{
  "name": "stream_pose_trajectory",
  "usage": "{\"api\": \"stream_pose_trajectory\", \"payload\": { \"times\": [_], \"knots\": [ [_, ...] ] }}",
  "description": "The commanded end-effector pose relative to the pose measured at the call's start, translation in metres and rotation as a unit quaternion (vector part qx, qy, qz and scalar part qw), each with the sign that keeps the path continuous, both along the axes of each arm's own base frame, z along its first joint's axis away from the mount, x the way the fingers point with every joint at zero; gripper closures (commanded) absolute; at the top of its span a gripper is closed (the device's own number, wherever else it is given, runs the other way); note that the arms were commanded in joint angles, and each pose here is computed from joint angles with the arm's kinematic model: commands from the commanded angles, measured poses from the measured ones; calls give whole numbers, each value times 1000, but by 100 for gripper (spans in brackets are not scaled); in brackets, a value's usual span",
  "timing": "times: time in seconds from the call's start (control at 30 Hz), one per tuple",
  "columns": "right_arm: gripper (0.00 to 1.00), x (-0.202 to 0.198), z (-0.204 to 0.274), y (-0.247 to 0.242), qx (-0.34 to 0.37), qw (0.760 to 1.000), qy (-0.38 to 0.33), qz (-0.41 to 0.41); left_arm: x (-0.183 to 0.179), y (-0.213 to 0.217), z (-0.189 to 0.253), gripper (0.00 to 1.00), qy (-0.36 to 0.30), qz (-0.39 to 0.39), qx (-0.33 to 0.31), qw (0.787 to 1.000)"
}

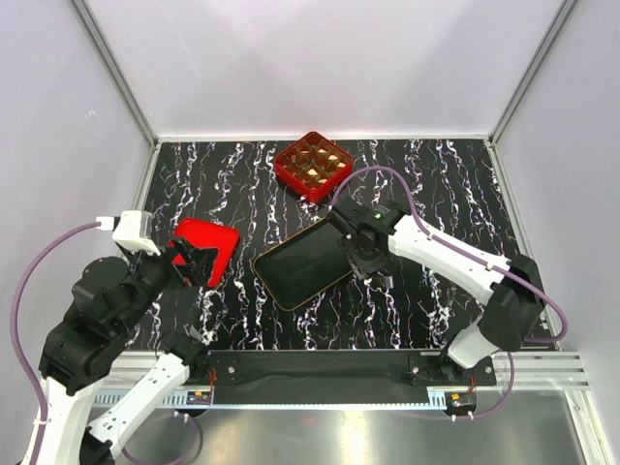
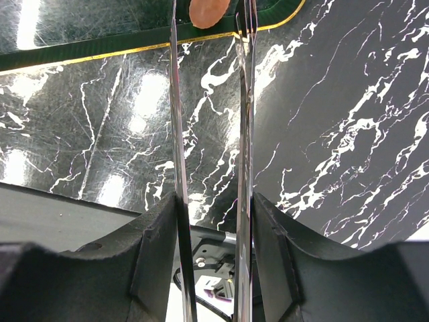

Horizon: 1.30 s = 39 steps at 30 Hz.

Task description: Pack the chocolate

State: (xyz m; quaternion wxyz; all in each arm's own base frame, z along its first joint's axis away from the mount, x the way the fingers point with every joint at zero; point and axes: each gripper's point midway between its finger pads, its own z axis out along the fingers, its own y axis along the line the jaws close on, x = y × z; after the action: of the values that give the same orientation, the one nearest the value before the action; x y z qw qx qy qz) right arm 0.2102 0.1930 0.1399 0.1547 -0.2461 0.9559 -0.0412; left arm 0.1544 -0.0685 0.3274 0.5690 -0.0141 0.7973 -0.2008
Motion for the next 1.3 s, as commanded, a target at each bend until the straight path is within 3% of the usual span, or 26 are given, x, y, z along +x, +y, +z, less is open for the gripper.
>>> {"api": "stream_pose_trajectory", "payload": {
  "times": [0.0, 0.33, 0.5, 0.67, 0.87, 1.07, 1.27],
  "knots": [
    [47, 1, -4, 9, 15, 1000, 0, 6, 0, 1, 16, 1, -24, 3, -12, 1000],
    [50, 2, -9, 15, 9, 1000, 15, 16, 0, 4, 15, 1, -23, 10, -11, 1000],
    [57, 9, -3, 20, 9, 1000, 8, 19, 0, 5, 12, 1, -22, 13, -10, 1000],
    [64, 22, 12, 25, 8, 1000, -16, 22, 1, 3, 17, 1, -25, 11, -13, 1000],
    [65, 47, 52, 38, 26, 997, -67, 31, 3, 5, 16, 1, -23, 15, -6, 1000],
    [65, 128, 96, 66, 48, 983, -173, 32, 9, 1, 13, 1, -26, 13, -7, 1000],
    [63, 202, 79, 77, 38, 980, -194, 14, 16, -4, 9, 1, -15, 9, -2, 1000]
  ]
}}
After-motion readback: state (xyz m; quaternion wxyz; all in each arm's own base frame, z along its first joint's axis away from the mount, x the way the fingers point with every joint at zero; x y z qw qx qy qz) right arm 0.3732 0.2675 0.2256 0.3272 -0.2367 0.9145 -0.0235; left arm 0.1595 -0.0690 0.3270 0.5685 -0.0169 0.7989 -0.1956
